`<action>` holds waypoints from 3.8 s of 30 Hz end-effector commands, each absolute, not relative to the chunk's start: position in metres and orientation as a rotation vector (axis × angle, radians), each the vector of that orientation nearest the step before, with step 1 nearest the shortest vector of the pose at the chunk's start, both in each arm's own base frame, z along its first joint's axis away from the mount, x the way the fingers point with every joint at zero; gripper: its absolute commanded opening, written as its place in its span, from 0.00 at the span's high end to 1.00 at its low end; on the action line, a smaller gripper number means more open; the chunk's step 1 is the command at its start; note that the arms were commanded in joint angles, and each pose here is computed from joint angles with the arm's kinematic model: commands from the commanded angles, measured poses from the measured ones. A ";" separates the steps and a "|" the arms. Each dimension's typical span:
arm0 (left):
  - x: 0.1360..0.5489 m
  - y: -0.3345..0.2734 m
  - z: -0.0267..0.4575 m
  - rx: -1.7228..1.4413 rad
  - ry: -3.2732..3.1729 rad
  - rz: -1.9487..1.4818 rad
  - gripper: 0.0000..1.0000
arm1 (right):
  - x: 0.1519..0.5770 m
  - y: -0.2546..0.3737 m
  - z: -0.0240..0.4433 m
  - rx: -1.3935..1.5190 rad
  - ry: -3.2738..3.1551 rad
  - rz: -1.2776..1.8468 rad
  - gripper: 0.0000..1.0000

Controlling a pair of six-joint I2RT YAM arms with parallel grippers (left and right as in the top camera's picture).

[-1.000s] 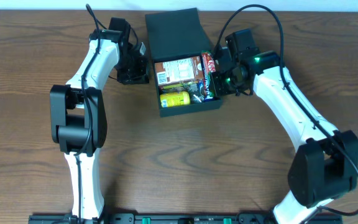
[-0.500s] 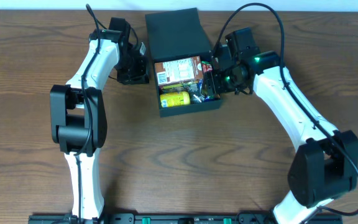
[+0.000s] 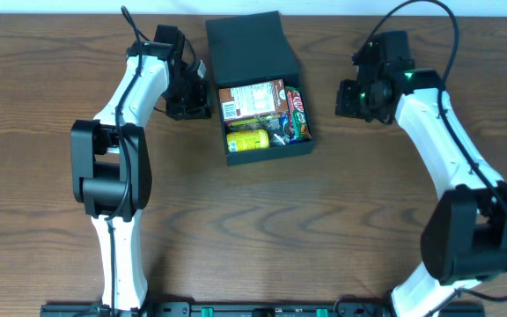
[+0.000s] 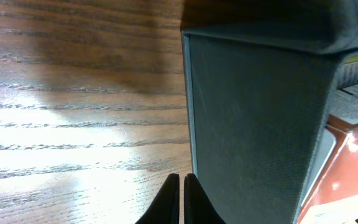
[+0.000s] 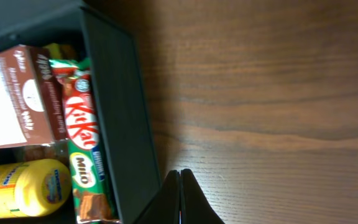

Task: Pack container
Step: 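Push the KitKat bar down into the box with the right gripper, then raise both grippers to the box lid's back corners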

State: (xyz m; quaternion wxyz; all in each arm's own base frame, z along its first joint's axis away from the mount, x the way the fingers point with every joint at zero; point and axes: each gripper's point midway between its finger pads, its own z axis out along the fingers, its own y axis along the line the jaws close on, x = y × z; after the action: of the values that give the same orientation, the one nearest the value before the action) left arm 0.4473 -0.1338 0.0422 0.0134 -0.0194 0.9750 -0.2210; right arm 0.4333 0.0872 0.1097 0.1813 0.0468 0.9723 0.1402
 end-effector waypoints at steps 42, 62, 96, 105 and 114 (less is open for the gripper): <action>0.465 -0.128 0.066 -0.155 2.939 -0.749 0.94 | 0.377 0.154 0.039 -0.033 3.044 0.708 0.98; 0.526 -0.093 0.101 -0.449 2.667 -0.940 0.94 | 0.462 0.119 0.082 0.155 2.671 0.950 0.98; 0.562 -0.140 0.014 -0.845 2.602 -1.267 0.94 | 0.539 0.162 0.013 0.278 2.684 1.212 0.99; 0.574 -0.150 0.015 -0.838 2.546 -1.303 0.95 | 0.541 0.164 0.014 0.266 2.676 1.212 0.98; 0.571 -0.176 0.008 -0.805 2.545 -1.438 0.95 | 0.546 0.168 0.021 0.222 2.632 1.243 0.99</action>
State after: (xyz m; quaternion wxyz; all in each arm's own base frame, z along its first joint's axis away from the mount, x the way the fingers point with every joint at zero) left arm 0.5735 -0.1630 0.0109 0.0737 -0.2701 0.8434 -0.4585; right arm 0.5455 0.1572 0.0218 0.1163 0.0849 0.9026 0.4057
